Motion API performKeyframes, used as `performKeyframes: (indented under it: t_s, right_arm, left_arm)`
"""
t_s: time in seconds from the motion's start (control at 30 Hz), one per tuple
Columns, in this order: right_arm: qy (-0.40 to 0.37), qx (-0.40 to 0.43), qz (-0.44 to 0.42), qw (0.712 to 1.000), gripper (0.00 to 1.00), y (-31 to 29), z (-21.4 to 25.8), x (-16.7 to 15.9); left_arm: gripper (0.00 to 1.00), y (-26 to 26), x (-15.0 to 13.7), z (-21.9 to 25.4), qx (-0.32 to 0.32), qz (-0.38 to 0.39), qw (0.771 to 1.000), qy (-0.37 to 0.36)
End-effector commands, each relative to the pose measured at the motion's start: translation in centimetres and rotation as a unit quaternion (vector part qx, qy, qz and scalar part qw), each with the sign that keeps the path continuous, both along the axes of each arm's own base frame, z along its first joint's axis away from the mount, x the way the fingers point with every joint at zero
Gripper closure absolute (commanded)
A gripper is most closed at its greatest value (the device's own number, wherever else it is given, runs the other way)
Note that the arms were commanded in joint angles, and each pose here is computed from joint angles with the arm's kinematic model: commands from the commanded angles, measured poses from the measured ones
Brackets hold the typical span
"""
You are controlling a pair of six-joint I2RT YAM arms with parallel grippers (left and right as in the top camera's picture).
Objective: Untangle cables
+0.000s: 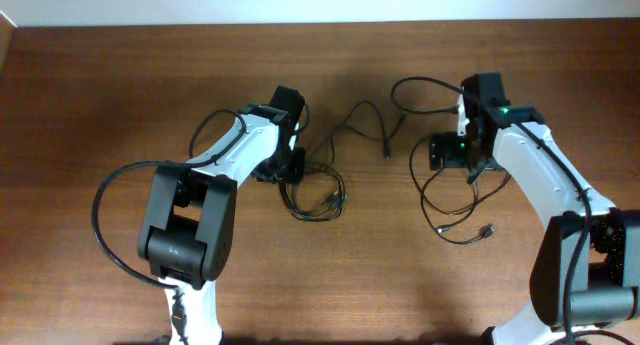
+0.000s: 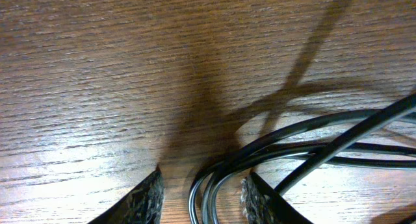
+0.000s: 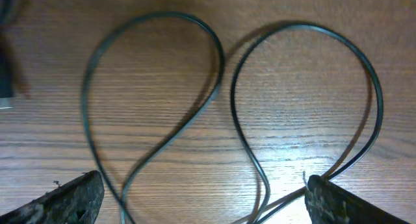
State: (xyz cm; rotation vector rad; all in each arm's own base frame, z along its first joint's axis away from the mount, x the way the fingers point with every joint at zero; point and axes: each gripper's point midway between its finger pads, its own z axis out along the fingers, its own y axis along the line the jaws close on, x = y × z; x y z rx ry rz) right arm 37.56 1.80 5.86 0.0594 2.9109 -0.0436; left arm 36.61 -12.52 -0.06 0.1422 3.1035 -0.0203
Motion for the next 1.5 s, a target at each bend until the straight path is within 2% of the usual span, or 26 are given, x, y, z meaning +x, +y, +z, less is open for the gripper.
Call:
performKeyframes:
  t_s: [0.0, 0.17, 0.27, 0.4, 0.43, 0.47, 0.6, 0.63, 0.67, 0.73, 0.9, 1.17, 1.27, 1.37, 1.47]
  right_arm:
    - [0.045, 0.016, -0.003, 0.999, 0.02, 0.3, -2.9, -1.3]
    - [0.093, 0.102, 0.014, 0.990, 0.02, 3.4, -5.2, -2.5]
    - [0.104, 0.157, 0.070, 0.980, 0.01, 5.5, -5.0, -3.4]
    - [0.110, 0.157, 0.069, 0.979, 0.01, 5.5, -5.0, -3.7]
    - [0.111, 0.156, 0.068, 0.979, 0.23, 5.4, -4.9, -3.7]
    - [0.106, 0.155, 0.068, 0.980, 0.33, 5.3, -4.5, -3.6]
    - [0.047, 0.153, 0.083, 0.984, 0.29, 5.5, -1.2, -1.6]
    - [0.039, 0.129, 0.080, 0.988, 0.23, 4.6, -1.0, -1.2]
    - [0.036, 0.077, 0.070, 0.994, 0.02, 2.9, -1.3, -0.8]
    - [0.042, 0.044, 0.063, 0.996, 0.02, 1.7, -2.1, -0.8]
    - [0.065, 0.050, 0.064, 0.995, 0.02, 1.9, -4.6, -1.4]
    - [0.057, 0.044, 0.098, 0.993, 0.02, 1.9, -4.7, -1.0]
    - [0.035, 0.112, 0.155, 0.981, 0.02, 4.7, -3.7, -0.3]
    - [0.012, 0.052, 0.128, 0.990, 0.01, 2.6, -3.1, 1.6]
    - [0.010, 0.002, 0.110, 0.994, 0.02, 0.8, -3.2, 1.9]
  left_arm:
    - [0.58, 0.2, -0.6, -0.5, 0.003, 0.003, 1.000, 0.009]
    - [0.57, 0.2, -0.6, -0.5, 0.003, 0.003, 1.000, 0.009]
    - [0.57, 0.2, -0.6, -0.6, 0.003, 0.003, 1.000, 0.009]
    - [0.57, 0.2, -0.6, -0.5, 0.002, 0.003, 1.000, 0.009]
    - [0.57, 0.2, -0.6, -0.5, 0.003, 0.003, 1.000, 0.009]
    - [0.57, 0.2, -0.6, -0.5, 0.002, 0.003, 1.000, 0.009]
    - [0.57, 0.2, -0.6, -0.5, 0.002, 0.003, 1.000, 0.009]
    - [0.57, 0.2, -0.6, -0.5, 0.002, 0.003, 1.000, 0.009]
    - [0.57, 0.2, -0.6, -0.5, 0.002, 0.003, 1.000, 0.009]
    - [0.56, 0.2, -0.6, -0.5, 0.002, 0.003, 1.000, 0.009]
    - [0.56, 0.2, -0.6, -0.5, 0.003, 0.003, 1.000, 0.009]
    - [0.56, 0.2, -0.6, -0.5, 0.002, 0.003, 1.000, 0.009]
    - [0.55, 0.2, -0.6, -0.5, 0.002, 0.003, 1.000, 0.009]
    - [0.54, 0.0, -0.6, -0.5, 0.002, 0.000, 1.000, 0.007]
    - [0.54, 0.0, -0.6, -0.5, 0.002, 0.000, 1.000, 0.007]
